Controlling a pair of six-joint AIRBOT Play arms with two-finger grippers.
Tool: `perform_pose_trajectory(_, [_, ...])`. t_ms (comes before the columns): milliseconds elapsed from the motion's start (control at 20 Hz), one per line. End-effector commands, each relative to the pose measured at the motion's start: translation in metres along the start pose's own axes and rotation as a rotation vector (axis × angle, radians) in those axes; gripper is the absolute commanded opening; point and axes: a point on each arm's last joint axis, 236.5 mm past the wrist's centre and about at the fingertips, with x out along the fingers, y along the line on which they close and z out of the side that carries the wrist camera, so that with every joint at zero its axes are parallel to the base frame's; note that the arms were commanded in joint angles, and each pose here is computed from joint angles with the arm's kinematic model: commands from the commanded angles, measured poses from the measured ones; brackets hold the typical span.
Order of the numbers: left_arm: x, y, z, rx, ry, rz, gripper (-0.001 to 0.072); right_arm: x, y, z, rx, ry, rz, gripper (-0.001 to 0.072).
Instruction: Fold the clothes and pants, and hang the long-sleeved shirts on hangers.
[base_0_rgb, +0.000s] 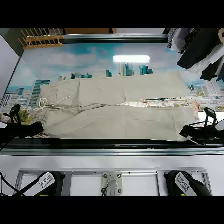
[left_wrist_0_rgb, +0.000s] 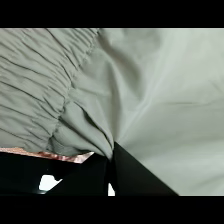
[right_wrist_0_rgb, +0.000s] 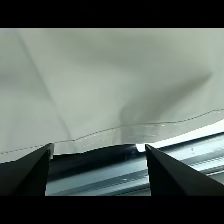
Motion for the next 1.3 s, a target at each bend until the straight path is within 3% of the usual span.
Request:
perform_pose_trajectory(0, [0.000,0.000,-0.002,0.001,0.007,-0.003,0.0008,-0.047,0.008,0.032,0.072,-0.051,0.009,0.0620])
perform_pose_trajectory(250, [0.000,0.000,-0.001,0.001,0.003,0.000,0.0008,-0.086,0.034,0.140,0.190,-0.322,0.145,0.0607])
perform_pose_trajectory(500, [0.000,0.002,0.003,-0.001,-0.017,0.009,0.0008,-0.004,0.039,0.225,0.378,-0.318,0.285,0.0605])
perform_pose_trajectory(750, [0.000,0.002,0.003,0.000,-0.017,0.009,0.0008,0.078,0.064,0.254,0.392,-0.241,0.313,0.0605])
perform_pose_trajectory(1050, [0.000,0.003,0.004,0.000,-0.017,0.010,0.0008,0.102,0.096,0.279,0.357,-0.334,0.312,0.0584])
perform_pose_trajectory(1100, [0.000,0.003,0.004,0.000,-0.017,0.010,0.0008,0.104,0.098,0.279,0.354,-0.335,0.312,0.0513])
perform_pose_trajectory(1150, [0.000,0.003,0.003,0.000,-0.016,0.010,0.0008,0.104,0.098,0.279,0.354,-0.336,0.312,0.0398])
perform_pose_trajectory(1250, [0.000,0.002,0.003,0.000,-0.015,0.009,0.0008,0.097,0.099,0.280,0.337,-0.344,0.312,0.0049])
